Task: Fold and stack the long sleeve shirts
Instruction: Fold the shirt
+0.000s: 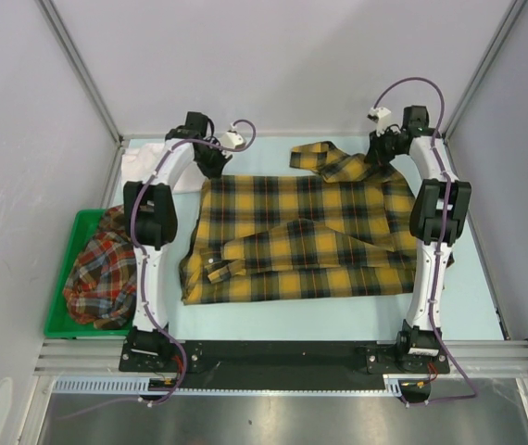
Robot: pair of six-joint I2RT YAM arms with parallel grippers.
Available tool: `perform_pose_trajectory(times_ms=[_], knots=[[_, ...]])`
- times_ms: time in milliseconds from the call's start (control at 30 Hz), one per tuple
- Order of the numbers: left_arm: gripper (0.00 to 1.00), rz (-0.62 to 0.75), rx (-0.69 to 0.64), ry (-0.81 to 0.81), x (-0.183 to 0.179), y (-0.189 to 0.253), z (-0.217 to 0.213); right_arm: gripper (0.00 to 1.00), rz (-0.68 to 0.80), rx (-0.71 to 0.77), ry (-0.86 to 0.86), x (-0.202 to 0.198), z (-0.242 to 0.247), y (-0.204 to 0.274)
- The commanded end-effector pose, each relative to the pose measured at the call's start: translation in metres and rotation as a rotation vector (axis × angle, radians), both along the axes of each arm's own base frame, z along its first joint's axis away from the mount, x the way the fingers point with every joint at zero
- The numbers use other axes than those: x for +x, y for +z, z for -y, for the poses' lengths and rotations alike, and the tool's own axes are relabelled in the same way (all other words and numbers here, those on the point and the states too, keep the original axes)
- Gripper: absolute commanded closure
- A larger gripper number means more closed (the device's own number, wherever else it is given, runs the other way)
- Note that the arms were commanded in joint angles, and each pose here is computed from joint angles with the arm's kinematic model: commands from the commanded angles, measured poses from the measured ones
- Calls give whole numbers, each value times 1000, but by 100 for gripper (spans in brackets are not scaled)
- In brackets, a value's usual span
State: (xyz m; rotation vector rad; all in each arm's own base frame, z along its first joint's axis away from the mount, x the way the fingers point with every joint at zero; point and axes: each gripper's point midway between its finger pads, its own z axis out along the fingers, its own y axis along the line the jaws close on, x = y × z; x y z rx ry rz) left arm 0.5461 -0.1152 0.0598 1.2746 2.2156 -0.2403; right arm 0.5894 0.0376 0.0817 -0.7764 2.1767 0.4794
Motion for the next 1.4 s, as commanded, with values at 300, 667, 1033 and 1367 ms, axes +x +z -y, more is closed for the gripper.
perform_pose_trajectory(times_ms=[300, 667, 1033, 1367], knots=[[100, 189, 4, -165, -7, 65, 3, 100, 224, 218, -91, 1, -1, 155], [100, 264, 21, -299, -56, 93, 2, 100, 235, 227, -167, -73, 20, 197], [100, 296, 28, -358, -110, 104, -3, 100, 280, 209, -196, -144, 26, 225], [100, 305, 6, -368, -131, 106, -2, 100, 339, 147, -214, -202, 29, 253]])
